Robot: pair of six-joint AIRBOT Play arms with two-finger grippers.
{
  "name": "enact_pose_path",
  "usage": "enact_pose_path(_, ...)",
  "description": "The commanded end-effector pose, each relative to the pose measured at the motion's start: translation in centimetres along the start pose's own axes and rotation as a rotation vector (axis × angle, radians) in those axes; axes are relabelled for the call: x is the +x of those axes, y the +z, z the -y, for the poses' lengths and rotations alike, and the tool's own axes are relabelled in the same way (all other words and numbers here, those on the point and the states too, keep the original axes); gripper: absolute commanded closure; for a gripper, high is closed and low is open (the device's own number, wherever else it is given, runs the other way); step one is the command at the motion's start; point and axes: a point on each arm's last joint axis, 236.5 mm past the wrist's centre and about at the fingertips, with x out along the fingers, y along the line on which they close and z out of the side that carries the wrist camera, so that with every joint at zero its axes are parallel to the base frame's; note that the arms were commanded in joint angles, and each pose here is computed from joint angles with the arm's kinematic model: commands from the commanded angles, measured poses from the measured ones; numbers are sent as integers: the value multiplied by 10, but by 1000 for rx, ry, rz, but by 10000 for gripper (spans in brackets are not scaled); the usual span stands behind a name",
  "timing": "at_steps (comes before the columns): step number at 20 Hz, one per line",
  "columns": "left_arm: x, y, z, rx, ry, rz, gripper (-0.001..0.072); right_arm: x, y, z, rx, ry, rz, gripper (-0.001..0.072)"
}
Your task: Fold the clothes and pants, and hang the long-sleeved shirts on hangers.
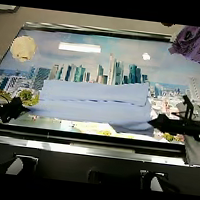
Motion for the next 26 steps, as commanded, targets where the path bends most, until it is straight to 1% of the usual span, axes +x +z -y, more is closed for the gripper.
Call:
enact_pose_path(1, 3, 38, 25, 53, -67, 163, 691, 7, 59, -17, -151, -97, 58, 681)
enact_pose_path(4, 29, 65, 39, 129, -58, 225, 691, 27, 114, -18, -200, -135, 66, 681)
enact_pose_path(7, 52, 98, 58, 174, -54, 286, 692, 49, 155, -14, -202, -136, 64, 680)
enact_pose_path(11, 88, 128, 82, 247, -45, 246, 691, 75, 194, -1, -191, -138, 65, 680)
enact_pose_path(16, 133, 158, 94, 261, -34, 202, 691, 113, 207, 27, -146, -149, 35, 679)
enact_pose_path(20, 161, 159, 92, 255, -27, 162, 686, 139, 209, 38, -95, -117, 22, 677)
enact_pose_path(21, 165, 156, 92, 256, -24, 152, 637, 142, 210, 38, -84, -108, 26, 674)
enact_pose_path(22, 167, 155, 92, 255, -23, 148, 542, 144, 212, 37, -75, -98, 33, 622)
enact_pose_path(23, 168, 155, 92, 242, -25, 147, 382, 144, 213, 34, -67, -88, 38, 587)
enact_pose_path(24, 166, 156, 92, 220, -28, 150, 204, 143, 213, 30, -58, -71, 38, 524)
enact_pose_path(25, 163, 157, 93, 210, -32, 147, 9, 140, 212, 27, -43, -63, 39, 481)
enact_pose_path(26, 157, 158, 95, 212, -37, 139, -13, 133, 213, 23, -30, -68, 46, 394)
